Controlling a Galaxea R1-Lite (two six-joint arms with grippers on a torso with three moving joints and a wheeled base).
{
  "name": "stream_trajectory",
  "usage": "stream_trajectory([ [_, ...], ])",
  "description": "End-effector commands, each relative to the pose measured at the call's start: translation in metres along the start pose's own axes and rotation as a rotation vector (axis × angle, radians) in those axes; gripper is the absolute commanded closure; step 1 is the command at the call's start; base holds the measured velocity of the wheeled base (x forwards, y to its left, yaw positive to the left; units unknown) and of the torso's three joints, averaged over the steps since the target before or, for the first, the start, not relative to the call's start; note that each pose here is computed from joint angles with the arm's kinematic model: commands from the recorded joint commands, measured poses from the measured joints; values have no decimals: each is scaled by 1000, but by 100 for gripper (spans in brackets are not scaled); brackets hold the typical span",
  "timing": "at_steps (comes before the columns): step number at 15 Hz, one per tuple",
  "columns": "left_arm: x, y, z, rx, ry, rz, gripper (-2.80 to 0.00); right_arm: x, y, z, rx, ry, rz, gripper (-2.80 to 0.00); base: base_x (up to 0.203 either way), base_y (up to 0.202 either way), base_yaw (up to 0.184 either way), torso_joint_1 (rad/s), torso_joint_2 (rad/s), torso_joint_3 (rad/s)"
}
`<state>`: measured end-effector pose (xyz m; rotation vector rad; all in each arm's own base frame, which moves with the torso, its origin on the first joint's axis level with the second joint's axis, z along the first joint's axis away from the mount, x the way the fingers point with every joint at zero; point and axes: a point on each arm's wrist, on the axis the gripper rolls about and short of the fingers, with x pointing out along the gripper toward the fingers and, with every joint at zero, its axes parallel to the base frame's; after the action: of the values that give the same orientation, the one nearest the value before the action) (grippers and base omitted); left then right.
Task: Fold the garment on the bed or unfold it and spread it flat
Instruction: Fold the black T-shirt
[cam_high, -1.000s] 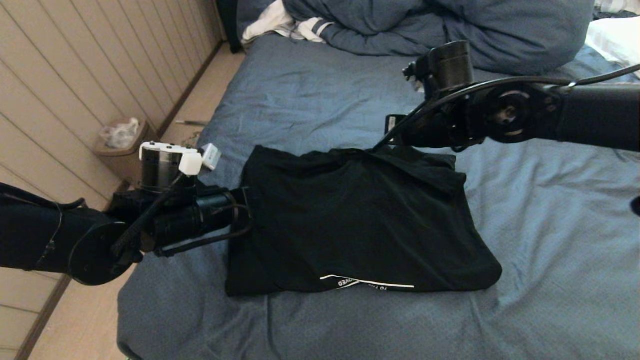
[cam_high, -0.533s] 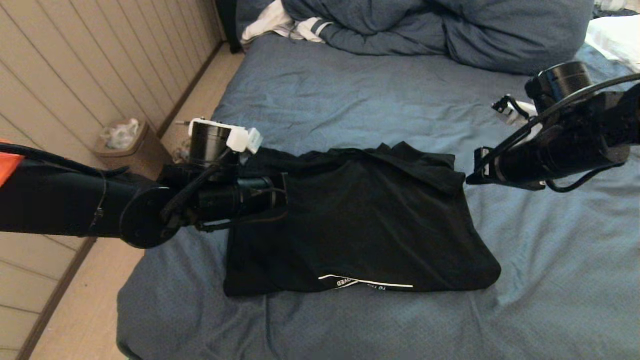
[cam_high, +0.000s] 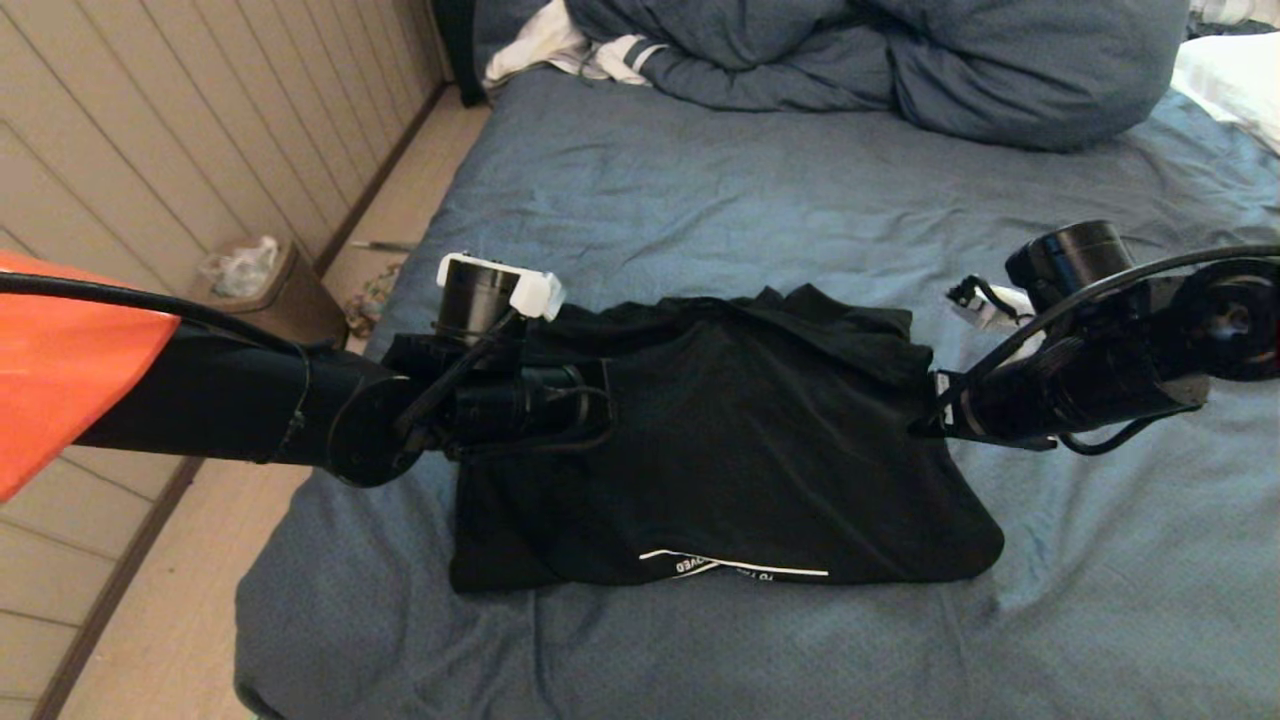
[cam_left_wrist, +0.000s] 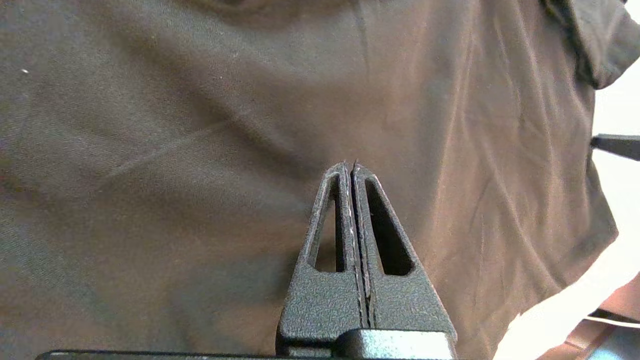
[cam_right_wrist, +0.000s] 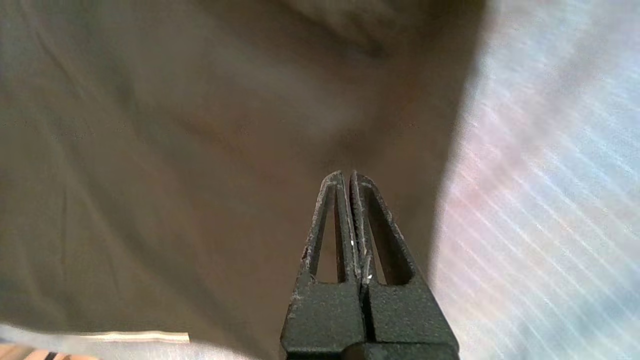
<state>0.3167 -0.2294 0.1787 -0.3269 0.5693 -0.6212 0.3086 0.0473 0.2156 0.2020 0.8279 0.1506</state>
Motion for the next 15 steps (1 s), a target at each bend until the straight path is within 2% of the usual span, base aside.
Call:
stream_trajectory([
  [1,3,1,-2,-4,5,2,0,15,-2,2,2,1,-8,0,0,0,0,0,0,0],
  [7,3,1,0,-2,1,0,0,37,3,37,-10,-120,-27,0,0,0,0,0,0,0],
  [12,9,0,-4,2,13,-2,0,46,11,77,-18,-241,-26,0,0,0,0,0,0,0],
  [15,10,0,-4,2,13,-2,0,58,12,96,-14,-301,-66,0,0,0,0,0,0,0],
])
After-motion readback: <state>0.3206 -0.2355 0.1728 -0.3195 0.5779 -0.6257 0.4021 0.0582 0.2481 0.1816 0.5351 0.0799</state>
